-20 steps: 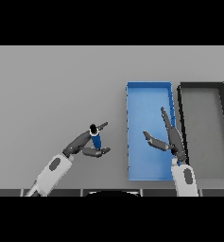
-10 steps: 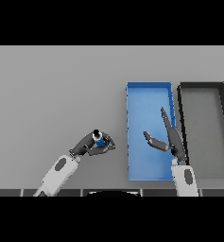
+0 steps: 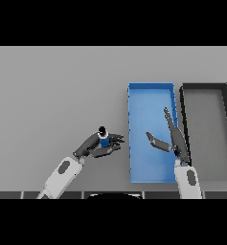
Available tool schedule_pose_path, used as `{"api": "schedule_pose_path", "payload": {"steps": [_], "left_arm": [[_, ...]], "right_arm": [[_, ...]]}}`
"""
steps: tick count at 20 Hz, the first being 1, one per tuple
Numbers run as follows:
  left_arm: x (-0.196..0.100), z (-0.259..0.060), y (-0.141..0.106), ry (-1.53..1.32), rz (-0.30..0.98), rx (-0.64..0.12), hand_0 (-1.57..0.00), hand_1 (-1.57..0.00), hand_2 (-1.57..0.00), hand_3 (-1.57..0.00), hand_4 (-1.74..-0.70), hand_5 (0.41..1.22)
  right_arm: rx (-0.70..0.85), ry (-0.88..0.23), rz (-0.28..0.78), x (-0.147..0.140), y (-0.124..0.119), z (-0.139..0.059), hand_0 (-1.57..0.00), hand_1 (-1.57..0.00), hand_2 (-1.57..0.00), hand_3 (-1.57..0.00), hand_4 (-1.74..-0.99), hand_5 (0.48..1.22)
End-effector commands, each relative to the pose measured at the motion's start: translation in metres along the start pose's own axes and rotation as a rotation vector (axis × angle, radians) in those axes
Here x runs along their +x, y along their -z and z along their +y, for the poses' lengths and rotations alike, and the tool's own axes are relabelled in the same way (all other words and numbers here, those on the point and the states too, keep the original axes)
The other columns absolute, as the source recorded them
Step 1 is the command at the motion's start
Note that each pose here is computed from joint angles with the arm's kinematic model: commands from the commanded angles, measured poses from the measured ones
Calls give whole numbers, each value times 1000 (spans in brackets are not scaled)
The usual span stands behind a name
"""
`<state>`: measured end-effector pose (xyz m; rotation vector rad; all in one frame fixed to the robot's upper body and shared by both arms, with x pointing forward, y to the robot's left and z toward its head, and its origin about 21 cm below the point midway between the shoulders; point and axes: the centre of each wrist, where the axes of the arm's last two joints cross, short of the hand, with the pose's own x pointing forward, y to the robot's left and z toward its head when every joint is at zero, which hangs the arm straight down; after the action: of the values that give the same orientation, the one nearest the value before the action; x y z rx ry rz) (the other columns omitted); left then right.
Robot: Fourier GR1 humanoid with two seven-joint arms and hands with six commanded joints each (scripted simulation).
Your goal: Pick up the blue pipe and place it into the blue bin.
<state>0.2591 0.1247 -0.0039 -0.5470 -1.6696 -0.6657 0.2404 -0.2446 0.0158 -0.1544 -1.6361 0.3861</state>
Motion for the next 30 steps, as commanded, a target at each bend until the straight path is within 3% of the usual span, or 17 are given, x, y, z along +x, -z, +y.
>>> {"api": "schedule_pose_path", "payload": {"steps": [1, 9, 16, 20, 22, 24, 26, 30], "left_arm": [[6, -3, 3, -9, -21, 1, -1530, -1538, -1543, -1537, -1482, 1209], [42, -3, 23, 31, -61, -55, -1564, -1566, -1566, -1565, -1473, 1219], [43, -4, 24, 33, -34, -74, -1570, -1570, -1570, -1570, -1474, 1220], [42, -4, 23, 35, -43, -79, -1570, -1571, -1571, -1571, -1474, 1220], [42, -5, 24, 41, -51, -89, -1571, -1571, -1571, -1571, -1475, 1221], [43, -4, 22, 44, -57, -90, -1571, -1571, -1571, -1571, -1475, 1221], [45, -4, 29, 52, -30, -86, -1571, -1571, -1571, -1571, -1475, 1221], [44, -4, 22, 57, -48, -85, -1571, -1571, -1571, -1571, -1473, 1221]], "right_arm": [[1, 0, 4, 1, 3, 2, 1, 1, 1, 1, -1151, 550], [13, -25, -9, 0, -2, -1, 1, 1, 1, 1, -1124, 569], [-8, -54, 1, 6, -5, -4, 1, 1, 1, 1, -1123, 578], [-12, -50, 3, 12, -7, -7, 1, -3, 1, 1, -1191, 577], [-1, 2, -33, 14, -6, -7, 1, -19, -18, 1, -1178, 569], [29, 92, -171, 31, -5, -16, 1, -17, -32, 1, -1172, 579], [90, 114, -251, 47, -3, -28, 1, -11, -20, 1, -1169, 597], [288, 75, -287, 94, 6, -40, 1, -4, -8, 1, -1177, 567]]}}
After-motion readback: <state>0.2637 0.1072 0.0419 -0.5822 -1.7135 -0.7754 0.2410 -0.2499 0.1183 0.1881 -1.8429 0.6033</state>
